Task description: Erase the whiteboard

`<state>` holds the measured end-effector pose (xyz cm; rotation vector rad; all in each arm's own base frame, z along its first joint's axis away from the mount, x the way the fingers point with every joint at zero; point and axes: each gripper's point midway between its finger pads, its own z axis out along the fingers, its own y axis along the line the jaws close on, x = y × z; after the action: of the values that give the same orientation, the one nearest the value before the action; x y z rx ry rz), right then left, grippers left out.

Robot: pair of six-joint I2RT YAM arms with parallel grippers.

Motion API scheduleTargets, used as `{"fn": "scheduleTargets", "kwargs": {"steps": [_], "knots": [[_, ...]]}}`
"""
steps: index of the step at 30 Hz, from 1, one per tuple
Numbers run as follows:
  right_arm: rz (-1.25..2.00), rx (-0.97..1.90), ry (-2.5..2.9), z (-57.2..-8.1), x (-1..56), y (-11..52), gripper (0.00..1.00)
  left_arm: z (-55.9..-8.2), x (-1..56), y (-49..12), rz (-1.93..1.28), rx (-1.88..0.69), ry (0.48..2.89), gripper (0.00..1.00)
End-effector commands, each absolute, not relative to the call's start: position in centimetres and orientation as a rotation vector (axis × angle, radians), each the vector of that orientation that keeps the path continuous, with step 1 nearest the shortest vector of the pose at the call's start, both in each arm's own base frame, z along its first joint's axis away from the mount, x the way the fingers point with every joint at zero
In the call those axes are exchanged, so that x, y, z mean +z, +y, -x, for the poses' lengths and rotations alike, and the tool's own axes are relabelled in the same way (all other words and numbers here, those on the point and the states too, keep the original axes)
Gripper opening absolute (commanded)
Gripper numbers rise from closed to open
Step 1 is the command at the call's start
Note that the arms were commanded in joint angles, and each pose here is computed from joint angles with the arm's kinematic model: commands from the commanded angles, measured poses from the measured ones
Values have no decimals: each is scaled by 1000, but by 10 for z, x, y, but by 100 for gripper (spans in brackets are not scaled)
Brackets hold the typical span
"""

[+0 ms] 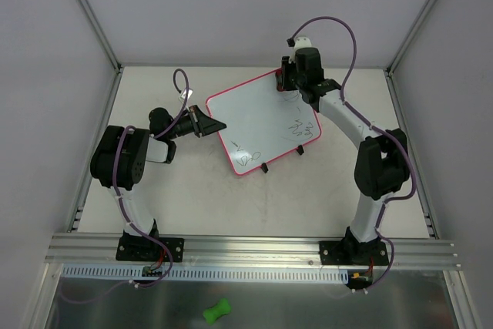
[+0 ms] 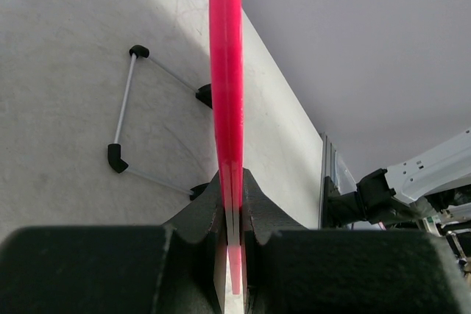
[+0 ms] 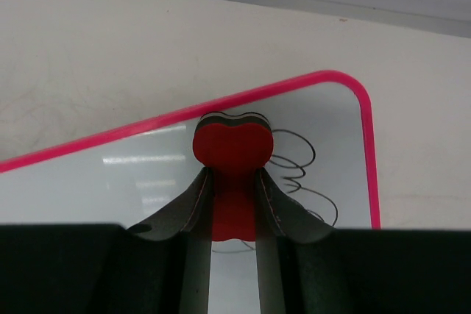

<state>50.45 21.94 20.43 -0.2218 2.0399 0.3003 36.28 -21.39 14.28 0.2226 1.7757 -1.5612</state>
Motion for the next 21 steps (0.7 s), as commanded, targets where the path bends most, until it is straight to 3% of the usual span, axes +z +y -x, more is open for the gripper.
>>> {"fn": "scheduleTargets", "kwargs": {"steps": [1, 13, 21], "knots": [[245, 309, 1991, -518, 231, 228, 0, -335, 186, -228, -635, -1472, 1450, 0], [150, 95, 2154, -522, 184, 195, 0, -334, 187, -230, -658, -1476, 1444, 0], [-111, 100, 2211, -519, 165, 144, 0, -333, 188, -230, -664, -1474, 1439, 0]]}}
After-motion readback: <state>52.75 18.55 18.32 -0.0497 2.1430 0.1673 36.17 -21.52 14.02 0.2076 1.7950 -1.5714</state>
